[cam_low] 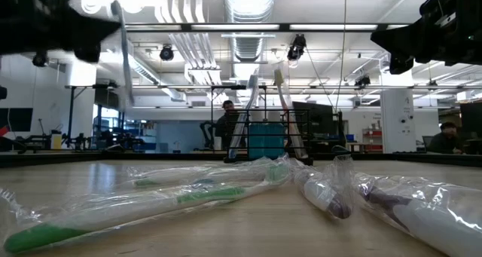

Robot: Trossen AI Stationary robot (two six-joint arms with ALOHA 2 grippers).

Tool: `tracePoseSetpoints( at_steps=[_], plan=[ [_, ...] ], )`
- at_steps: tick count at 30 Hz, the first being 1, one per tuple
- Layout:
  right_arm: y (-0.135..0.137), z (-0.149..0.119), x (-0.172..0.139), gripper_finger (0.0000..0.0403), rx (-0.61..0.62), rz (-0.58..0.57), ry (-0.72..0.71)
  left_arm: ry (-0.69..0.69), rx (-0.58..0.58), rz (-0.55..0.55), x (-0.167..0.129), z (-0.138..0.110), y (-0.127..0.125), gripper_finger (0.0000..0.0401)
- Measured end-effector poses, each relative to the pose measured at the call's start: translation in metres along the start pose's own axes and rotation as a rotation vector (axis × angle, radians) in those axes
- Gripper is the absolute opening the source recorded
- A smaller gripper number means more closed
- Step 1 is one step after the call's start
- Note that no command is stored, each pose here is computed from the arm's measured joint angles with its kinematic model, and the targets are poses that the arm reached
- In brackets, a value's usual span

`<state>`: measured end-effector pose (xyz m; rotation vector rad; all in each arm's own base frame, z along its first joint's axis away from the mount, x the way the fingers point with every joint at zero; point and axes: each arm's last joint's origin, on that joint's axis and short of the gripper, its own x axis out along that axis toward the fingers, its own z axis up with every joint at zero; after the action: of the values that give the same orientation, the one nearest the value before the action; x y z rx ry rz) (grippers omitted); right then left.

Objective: Pick & Place toothbrushing station
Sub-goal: Put the bottom blue toothbrush into the wire organizer

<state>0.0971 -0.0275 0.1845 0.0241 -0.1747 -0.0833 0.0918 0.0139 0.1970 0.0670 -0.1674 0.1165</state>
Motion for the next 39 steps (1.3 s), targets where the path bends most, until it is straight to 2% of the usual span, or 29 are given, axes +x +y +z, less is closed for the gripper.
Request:
tracePoseSetpoints(
  at_steps=[3, 5, 12, 19, 22, 25, 27, 30, 34, 37, 39],
  plan=[
    [-0.001, 0.0, 0.0, 0.0008, -0.004, -0.023, -0.003, -0.134, 0.001, 0.01, 0.001, 0.029, 0.002, 0.0],
    [-0.002, 0.0, 0.0, 0.0008, -0.004, -0.053, -0.005, -0.17, 0.008, 0.023, 0.005, 0.047, 0.003, 0.0],
    [-0.002, 0.001, 0.0, 0.0008, -0.022, -0.079, -0.015, -0.089, 0.006, 0.031, 0.051, 0.09, 0.008, 0.0],
    [-0.002, 0.001, 0.0, 0.0008, -0.033, -0.078, -0.018, 0.005, 0.103, 0.042, 0.124, 0.106, 0.019, 0.0],
    [-0.002, 0.001, 0.0, 0.0008, -0.033, -0.078, -0.018, 0.072, 0.064, -0.01, 0.154, 0.095, 0.029, 0.0],
    [-0.002, 0.001, 0.0, 0.0008, -0.037, -0.077, -0.017, 0.054, 0.037, -0.026, 0.178, 0.092, 0.042, 0.0],
    [-0.002, 0.001, 0.0, 0.0008, -0.036, -0.077, -0.017, 0.072, 0.012, -0.027, 0.189, 0.08, 0.05, 0.0],
    [-0.002, 0.001, 0.0, 0.0008, -0.035, -0.076, -0.017, 0.084, -0.026, -0.062, 0.199, 0.06, 0.059, 0.0],
    [-0.002, 0.001, 0.0, 0.0008, -0.032, -0.075, -0.017, 0.052, -0.046, -0.047, 0.205, 0.048, 0.071, 0.0],
    [-0.002, 0.001, 0.0, 0.0008, -0.031, -0.075, -0.014, 0.1, -0.094, -0.059, 0.21, 0.027, 0.076, 0.0],
    [-0.002, 0.001, 0.0, 0.0008, -0.028, -0.075, -0.01, 0.096, -0.102, -0.079, 0.213, 0.022, 0.077, 0.0]
  ],
)
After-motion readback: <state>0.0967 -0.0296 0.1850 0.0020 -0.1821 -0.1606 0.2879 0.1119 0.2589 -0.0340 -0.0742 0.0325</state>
